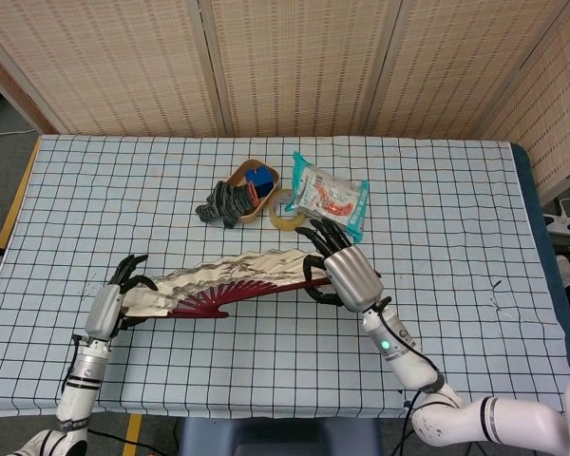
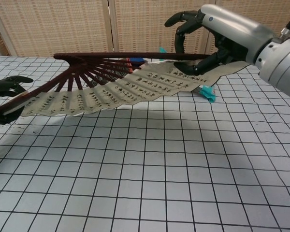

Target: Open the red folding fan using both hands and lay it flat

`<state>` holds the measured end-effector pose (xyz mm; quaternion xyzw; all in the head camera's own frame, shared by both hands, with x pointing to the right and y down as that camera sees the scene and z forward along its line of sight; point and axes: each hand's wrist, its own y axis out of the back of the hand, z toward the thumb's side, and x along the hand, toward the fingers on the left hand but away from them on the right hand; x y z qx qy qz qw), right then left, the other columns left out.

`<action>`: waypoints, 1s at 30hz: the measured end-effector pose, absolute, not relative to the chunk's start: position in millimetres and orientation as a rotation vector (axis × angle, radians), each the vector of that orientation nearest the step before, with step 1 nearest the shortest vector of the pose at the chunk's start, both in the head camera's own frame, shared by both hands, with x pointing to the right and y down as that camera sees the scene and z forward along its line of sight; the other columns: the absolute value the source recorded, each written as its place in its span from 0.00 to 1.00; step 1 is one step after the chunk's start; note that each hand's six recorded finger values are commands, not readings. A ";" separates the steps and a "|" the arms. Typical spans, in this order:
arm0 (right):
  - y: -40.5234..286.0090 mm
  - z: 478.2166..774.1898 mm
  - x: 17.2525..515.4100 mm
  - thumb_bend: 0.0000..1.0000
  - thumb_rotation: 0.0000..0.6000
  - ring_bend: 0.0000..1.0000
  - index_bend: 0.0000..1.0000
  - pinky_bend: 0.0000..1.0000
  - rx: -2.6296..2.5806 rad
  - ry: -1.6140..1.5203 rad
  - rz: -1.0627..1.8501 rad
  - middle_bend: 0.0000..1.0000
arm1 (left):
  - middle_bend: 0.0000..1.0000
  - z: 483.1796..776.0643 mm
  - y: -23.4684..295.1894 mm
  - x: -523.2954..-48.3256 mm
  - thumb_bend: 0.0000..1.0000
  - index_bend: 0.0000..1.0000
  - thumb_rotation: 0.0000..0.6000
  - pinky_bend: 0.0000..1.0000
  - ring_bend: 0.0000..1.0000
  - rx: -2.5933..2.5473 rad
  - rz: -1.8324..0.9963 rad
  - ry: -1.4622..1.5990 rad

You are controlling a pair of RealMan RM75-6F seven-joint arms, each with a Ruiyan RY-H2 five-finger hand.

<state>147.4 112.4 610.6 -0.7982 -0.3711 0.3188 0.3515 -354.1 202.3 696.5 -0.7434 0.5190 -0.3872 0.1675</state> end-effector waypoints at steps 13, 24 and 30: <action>154.1 612.3 169.4 0.40 1.00 0.00 0.30 0.00 -2.005 -0.764 0.834 0.06 | 0.00 714.0 217.5 -376.1 0.47 0.00 1.00 0.16 0.00 -1.942 -1.176 1.077; 195.4 632.8 193.5 0.25 1.00 0.00 0.00 0.00 -1.946 -0.421 1.007 0.00 | 0.00 724.9 241.4 -376.3 0.46 0.00 1.00 0.11 0.00 -2.157 -1.151 0.929; 203.9 642.1 214.4 0.15 1.00 0.00 0.00 0.00 -1.864 -0.232 1.144 0.00 | 0.00 718.5 237.4 -390.3 0.46 0.00 1.00 0.12 0.00 -2.446 -1.095 1.141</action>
